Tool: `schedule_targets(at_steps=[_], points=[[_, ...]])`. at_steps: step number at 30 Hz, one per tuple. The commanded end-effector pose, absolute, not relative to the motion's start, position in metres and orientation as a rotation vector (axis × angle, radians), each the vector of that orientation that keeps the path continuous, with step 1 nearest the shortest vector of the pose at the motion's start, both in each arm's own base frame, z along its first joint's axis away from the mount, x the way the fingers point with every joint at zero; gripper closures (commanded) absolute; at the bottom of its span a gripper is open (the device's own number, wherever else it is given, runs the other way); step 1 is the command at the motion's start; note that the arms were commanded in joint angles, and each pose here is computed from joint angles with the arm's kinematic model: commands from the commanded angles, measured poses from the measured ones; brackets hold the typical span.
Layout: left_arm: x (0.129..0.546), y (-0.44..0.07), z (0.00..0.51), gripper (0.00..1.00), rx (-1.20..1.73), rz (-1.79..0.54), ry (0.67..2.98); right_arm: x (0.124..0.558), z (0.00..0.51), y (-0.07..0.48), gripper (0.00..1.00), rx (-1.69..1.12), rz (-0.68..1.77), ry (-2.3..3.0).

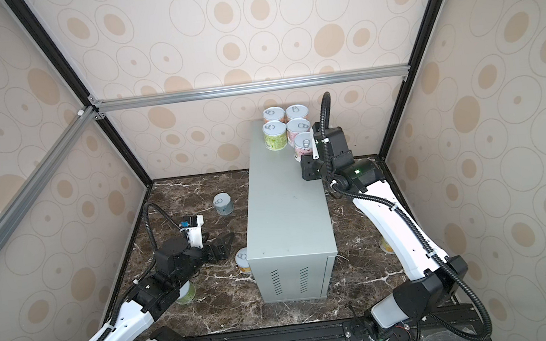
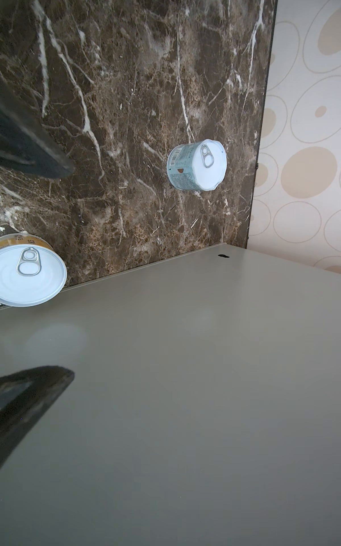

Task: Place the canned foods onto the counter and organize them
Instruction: 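Lower the pink-labelled can in front of the green and pink cans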

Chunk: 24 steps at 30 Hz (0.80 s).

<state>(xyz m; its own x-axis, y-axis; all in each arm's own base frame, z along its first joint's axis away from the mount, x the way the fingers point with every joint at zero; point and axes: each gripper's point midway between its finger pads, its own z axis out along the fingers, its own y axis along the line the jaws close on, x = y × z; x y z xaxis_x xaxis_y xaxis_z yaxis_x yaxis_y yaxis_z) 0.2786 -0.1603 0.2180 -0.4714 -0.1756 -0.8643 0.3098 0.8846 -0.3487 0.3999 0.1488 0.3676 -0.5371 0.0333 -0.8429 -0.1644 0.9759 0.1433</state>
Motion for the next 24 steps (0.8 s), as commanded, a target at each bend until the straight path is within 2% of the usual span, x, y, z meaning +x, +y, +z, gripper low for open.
schedule_targets(at_steps=[1, 5, 8, 24], points=[[0.281, -0.16, 0.223, 0.01, 0.078, -0.586, 1.966, 0.4, 0.356, 0.178, 0.45, -0.209, 0.353, 2.157], [0.281, -0.16, 0.223, 0.01, 0.08, -0.584, 1.966, 0.401, 0.358, 0.179, 0.35, -0.222, 0.351, 2.157], [0.281, -0.16, 0.222, 0.01, 0.078, -0.582, 1.966, 0.402, 0.36, 0.177, 0.3, -0.22, 0.331, 2.155], [0.28, -0.158, 0.223, 0.01, 0.076, -0.576, 1.965, 0.405, 0.379, 0.177, 0.35, -0.227, 0.324, 2.121]])
